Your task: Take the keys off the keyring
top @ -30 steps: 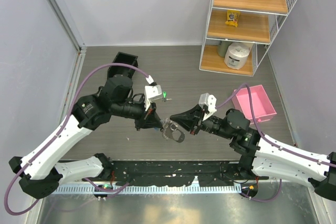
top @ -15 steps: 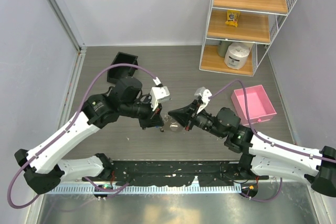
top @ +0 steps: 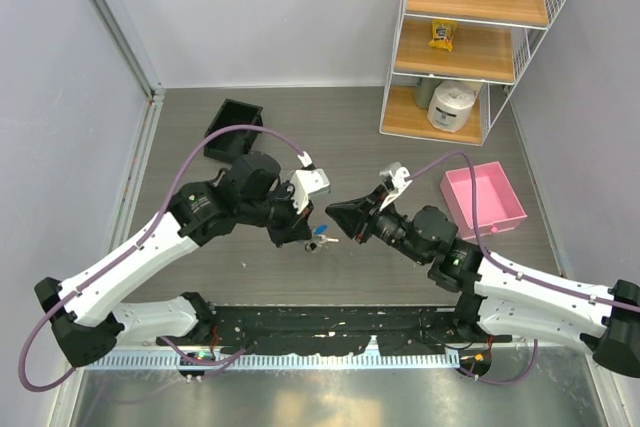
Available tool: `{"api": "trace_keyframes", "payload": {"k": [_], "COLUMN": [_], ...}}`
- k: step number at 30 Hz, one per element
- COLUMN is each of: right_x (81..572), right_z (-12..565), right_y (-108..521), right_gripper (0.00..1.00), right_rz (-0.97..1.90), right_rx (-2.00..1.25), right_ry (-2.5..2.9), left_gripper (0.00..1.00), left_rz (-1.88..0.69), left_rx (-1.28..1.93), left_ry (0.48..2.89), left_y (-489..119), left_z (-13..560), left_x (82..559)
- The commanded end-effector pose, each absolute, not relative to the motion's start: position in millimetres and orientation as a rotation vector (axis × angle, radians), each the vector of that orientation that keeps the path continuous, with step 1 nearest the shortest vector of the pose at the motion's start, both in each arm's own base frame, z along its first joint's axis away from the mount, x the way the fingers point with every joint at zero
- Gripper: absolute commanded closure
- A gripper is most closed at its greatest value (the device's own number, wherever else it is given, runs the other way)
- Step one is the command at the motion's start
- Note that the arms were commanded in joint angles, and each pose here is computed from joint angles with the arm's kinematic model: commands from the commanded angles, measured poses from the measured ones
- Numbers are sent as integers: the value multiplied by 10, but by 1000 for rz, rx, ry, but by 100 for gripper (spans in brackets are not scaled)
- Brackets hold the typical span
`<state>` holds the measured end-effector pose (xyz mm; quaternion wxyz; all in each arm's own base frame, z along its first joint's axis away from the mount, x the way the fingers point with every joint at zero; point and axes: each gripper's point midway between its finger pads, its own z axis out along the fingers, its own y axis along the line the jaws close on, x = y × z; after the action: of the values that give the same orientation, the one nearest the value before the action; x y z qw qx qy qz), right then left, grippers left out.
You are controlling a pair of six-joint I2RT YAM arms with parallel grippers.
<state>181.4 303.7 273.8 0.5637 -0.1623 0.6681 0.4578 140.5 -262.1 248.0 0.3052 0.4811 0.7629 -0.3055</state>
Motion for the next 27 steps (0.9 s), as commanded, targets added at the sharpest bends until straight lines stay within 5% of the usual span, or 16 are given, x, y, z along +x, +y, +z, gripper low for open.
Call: {"api": "trace_keyframes", "payload": {"k": [1, 8, 27], "right_x": [1855, 1662, 1384], "right_z": [2911, 2966, 2864], "right_y": [2941, 2908, 3064], "right_gripper": [76, 67, 66], "right_rz": [1071, 1039, 962], "right_rx": [-332, -537, -955], "right_ry": [1510, 1403, 1247], "left_gripper": [100, 100, 100], "left_rz": [-855, -877, -992], "left_rx": [1295, 1334, 1426], "left_ry": [1930, 1896, 1787], "left_y": [-2653, -2613, -2628], "left_z": [2643, 2748, 2988], "left_x": [1335, 1249, 1029]}}
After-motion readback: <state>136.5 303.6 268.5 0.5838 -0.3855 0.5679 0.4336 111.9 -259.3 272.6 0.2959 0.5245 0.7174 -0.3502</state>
